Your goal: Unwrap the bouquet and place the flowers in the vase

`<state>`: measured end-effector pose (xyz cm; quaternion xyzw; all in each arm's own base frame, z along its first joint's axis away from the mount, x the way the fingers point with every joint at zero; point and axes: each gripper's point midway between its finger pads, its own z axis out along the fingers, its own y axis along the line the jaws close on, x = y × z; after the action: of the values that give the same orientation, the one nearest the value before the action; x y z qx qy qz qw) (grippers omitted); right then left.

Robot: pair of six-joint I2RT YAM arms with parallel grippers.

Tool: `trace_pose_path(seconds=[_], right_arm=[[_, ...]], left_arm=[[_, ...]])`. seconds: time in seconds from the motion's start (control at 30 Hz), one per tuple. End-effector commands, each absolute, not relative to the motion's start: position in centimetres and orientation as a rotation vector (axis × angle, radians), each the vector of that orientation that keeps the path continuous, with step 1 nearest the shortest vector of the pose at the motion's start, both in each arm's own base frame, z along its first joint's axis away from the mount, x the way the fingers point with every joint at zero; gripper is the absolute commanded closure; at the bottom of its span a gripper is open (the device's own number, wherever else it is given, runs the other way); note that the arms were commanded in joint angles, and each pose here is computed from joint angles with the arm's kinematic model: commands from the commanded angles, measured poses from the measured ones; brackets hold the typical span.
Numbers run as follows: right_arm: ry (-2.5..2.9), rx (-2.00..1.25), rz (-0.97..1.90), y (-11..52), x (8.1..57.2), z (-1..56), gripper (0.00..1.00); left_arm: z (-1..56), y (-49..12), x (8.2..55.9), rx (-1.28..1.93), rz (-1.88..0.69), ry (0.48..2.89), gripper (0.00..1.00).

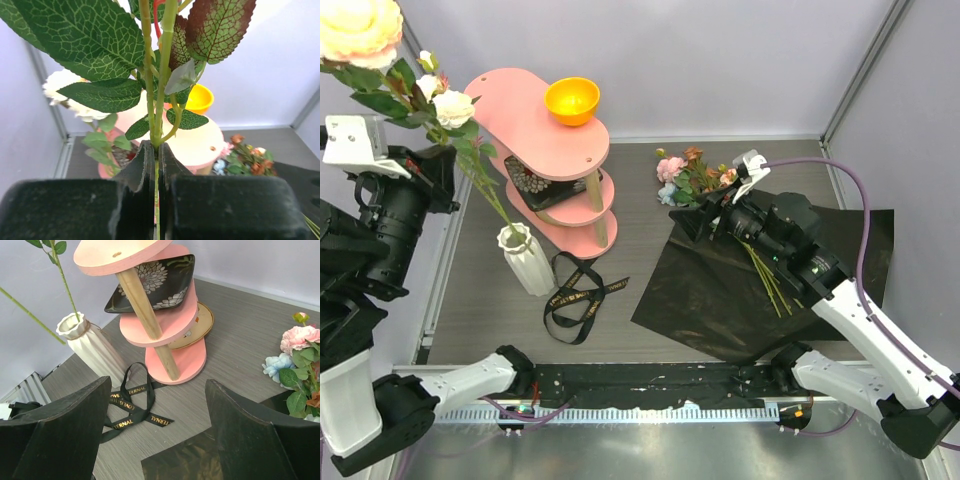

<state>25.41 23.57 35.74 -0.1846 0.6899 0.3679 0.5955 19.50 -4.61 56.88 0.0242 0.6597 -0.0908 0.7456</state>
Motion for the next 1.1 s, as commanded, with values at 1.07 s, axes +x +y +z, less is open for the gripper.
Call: trace_pose_path(seconds=[1.07], right_arm=[[1.565,-0.408,0.85,23.5,25.8,36.6,0.19]], left_arm=[[53.4,-1.4,24.2,-0.29,0.091,1.447,1.0]])
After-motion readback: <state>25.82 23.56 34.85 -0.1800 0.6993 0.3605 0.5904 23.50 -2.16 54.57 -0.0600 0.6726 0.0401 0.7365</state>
